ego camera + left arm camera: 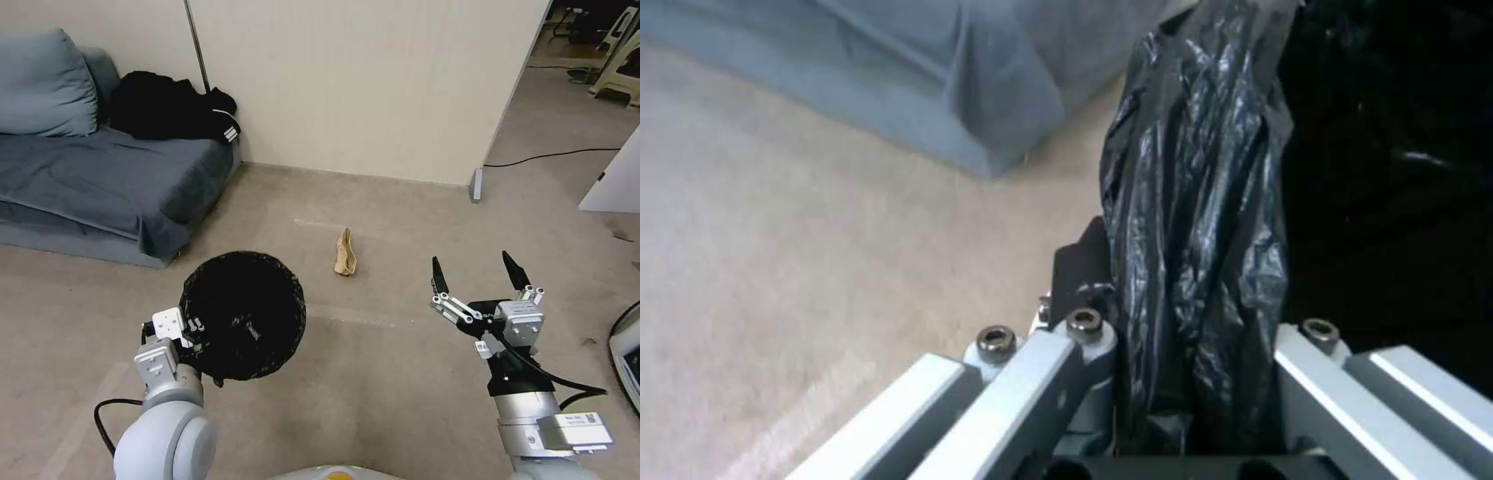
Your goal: Pick up the trash bin, then pick up the garbage from the floor and place it into the trash bin.
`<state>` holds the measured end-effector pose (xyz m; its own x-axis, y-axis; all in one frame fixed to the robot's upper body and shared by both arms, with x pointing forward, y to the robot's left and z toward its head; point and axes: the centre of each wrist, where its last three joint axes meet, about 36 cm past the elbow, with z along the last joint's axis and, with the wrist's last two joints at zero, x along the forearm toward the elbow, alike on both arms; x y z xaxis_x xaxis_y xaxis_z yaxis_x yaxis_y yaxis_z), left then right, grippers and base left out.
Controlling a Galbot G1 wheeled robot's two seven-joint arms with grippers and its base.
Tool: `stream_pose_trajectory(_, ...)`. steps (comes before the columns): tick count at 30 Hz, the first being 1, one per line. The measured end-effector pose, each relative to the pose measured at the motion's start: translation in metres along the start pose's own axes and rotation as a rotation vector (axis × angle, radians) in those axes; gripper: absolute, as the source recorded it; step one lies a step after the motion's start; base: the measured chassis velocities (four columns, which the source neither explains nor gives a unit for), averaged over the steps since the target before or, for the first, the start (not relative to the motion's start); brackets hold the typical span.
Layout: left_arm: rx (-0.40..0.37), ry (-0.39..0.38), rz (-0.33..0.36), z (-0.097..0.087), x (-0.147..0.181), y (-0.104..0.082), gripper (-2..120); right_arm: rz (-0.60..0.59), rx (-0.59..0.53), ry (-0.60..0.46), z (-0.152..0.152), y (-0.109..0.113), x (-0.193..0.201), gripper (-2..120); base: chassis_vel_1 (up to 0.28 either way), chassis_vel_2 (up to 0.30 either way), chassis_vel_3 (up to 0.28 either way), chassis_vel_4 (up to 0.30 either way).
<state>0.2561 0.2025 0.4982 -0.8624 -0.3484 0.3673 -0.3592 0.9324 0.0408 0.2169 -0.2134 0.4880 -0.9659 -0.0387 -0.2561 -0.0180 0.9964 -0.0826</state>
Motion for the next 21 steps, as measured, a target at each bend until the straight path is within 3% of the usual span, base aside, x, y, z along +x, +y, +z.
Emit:
stream_pose_trajectory(7, -0.044, -0.047, 0.004, 0.0, 0.016, 0.0, 2, 0.014, -0.021, -0.019, -0.004, -0.001, 0.0, 100, 0.0, 0.0, 0.0, 0.0)
stream_pose_trajectory(21, -0.048, -0.116, -0.033, 0.005, 0.029, -0.004, 2, -0.025, 0.017, -0.007, 0.009, 0.001, 0.004, 100, 0.0, 0.0, 0.0, 0.0)
